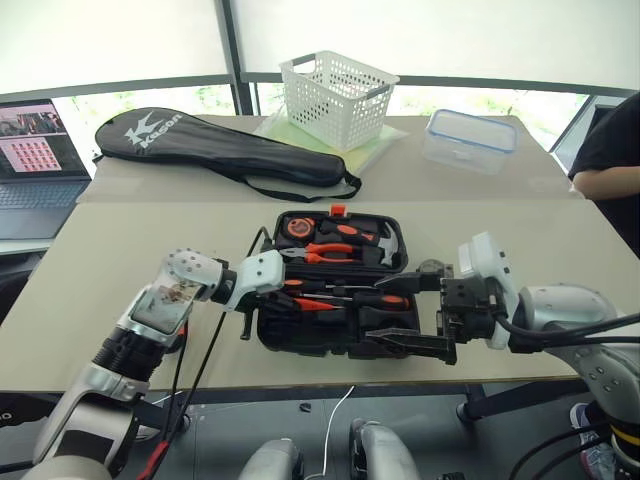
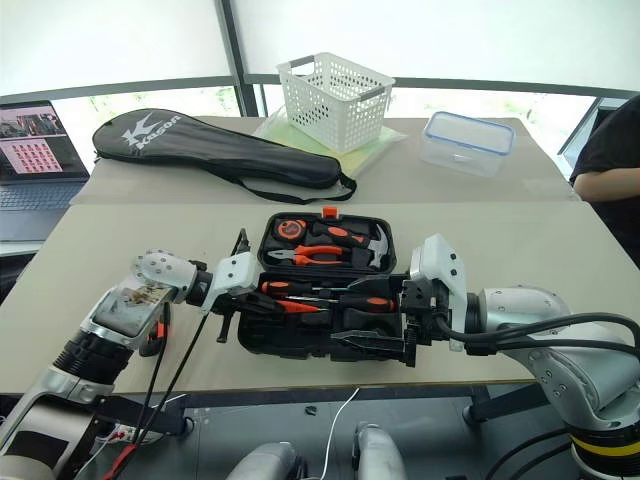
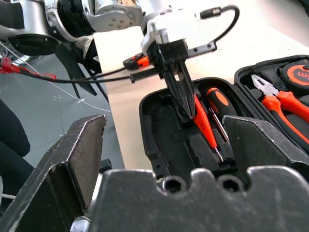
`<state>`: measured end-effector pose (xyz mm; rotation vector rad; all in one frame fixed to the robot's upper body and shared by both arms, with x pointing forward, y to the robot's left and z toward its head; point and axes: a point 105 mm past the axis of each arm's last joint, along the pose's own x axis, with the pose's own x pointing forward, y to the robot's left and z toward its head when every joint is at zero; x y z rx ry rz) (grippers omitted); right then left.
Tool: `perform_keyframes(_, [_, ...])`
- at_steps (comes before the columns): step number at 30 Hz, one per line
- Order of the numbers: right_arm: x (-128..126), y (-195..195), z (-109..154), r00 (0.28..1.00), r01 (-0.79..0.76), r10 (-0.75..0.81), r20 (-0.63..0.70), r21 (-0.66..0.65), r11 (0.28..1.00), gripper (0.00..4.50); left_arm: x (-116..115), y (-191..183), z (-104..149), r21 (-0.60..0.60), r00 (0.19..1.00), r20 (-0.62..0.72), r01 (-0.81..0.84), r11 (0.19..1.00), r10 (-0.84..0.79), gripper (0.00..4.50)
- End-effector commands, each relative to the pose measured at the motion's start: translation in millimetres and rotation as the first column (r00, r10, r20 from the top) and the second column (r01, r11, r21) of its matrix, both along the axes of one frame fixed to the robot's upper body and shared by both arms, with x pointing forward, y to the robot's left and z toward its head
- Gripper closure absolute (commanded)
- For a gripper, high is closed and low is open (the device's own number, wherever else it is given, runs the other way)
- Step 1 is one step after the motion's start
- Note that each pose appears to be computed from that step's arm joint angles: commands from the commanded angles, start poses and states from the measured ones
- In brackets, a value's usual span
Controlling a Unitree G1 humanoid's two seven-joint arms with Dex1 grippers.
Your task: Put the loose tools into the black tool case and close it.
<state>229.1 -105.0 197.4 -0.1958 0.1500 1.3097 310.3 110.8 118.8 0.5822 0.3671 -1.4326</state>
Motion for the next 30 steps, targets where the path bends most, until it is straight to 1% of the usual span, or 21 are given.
perform_keyframes(1, [-2.8,3.0,6.2,0.999,-0.020,0.020,0.032,0.010,1.000,0.00,2.2,-0.3,16.3,-0.032,1.000,0.011,0.001,0.999,-0.001,4.47])
perform_keyframes(3, [-2.3,3.5,6.4,0.999,-0.022,0.022,0.034,0.013,1.000,0.00,1.6,-4.2,21.1,-0.059,1.000,-0.008,0.002,0.998,-0.002,4.47])
perform_keyframes(6, [-2.4,3.8,6.0,0.999,-0.025,0.024,0.034,0.012,1.000,0.00,0.4,-7.9,35.6,-0.122,0.999,-0.050,-0.005,0.993,-0.001,4.47])
perform_keyframes(8, [-3.0,3.6,5.5,0.999,-0.028,0.028,0.034,0.009,1.000,0.00,0.2,-6.9,43.6,-0.145,0.999,-0.047,0.001,0.989,-0.008,4.47])
perform_keyframes(10, [-3.5,3.4,5.6,0.999,-0.030,0.030,0.034,0.008,1.000,0.00,0.5,-5.2,46.2,-0.146,0.999,-0.034,0.006,0.989,-0.011,4.47])
perform_keyframes(11, [-3.6,3.1,5.8,0.999,-0.030,0.030,0.034,0.008,1.000,0.00,1.3,-4.4,45.7,-0.142,1.000,-0.026,0.004,0.990,-0.008,4.47])
perform_keyframes(15, [-3.1,3.9,7.3,0.999,-0.029,0.028,0.035,0.014,0.999,0.00,2.4,-0.6,28.3,-0.088,1.000,-0.001,0.010,0.996,-0.010,4.47])
perform_keyframes(17, [-2.7,3.9,7.4,0.999,-0.025,0.024,0.036,0.016,1.000,0.00,-2.0,-1.0,21.3,-0.073,0.999,-0.002,0.032,0.997,-0.033,4.47])
perform_keyframes(21, [-2.5,2.8,7.4,0.999,-0.018,0.018,0.034,0.014,1.000,0.00,-7.8,-2.8,17.2,-0.060,0.998,0.009,0.064,0.996,-0.063,4.47])
perform_keyframes(26, [-3.4,2.7,6.2,0.999,-0.018,0.018,0.030,0.012,1.000,0.00,6.6,-8.5,17.4,-0.088,0.994,0.105,0.029,0.996,-0.020,4.47])
perform_keyframes(30, [-4.1,2.7,6.2,0.999,-0.019,0.018,0.027,0.013,1.000,0.00,3.9,-9.3,8.9,-0.081,0.995,0.100,0.036,0.996,-0.028,4.47])
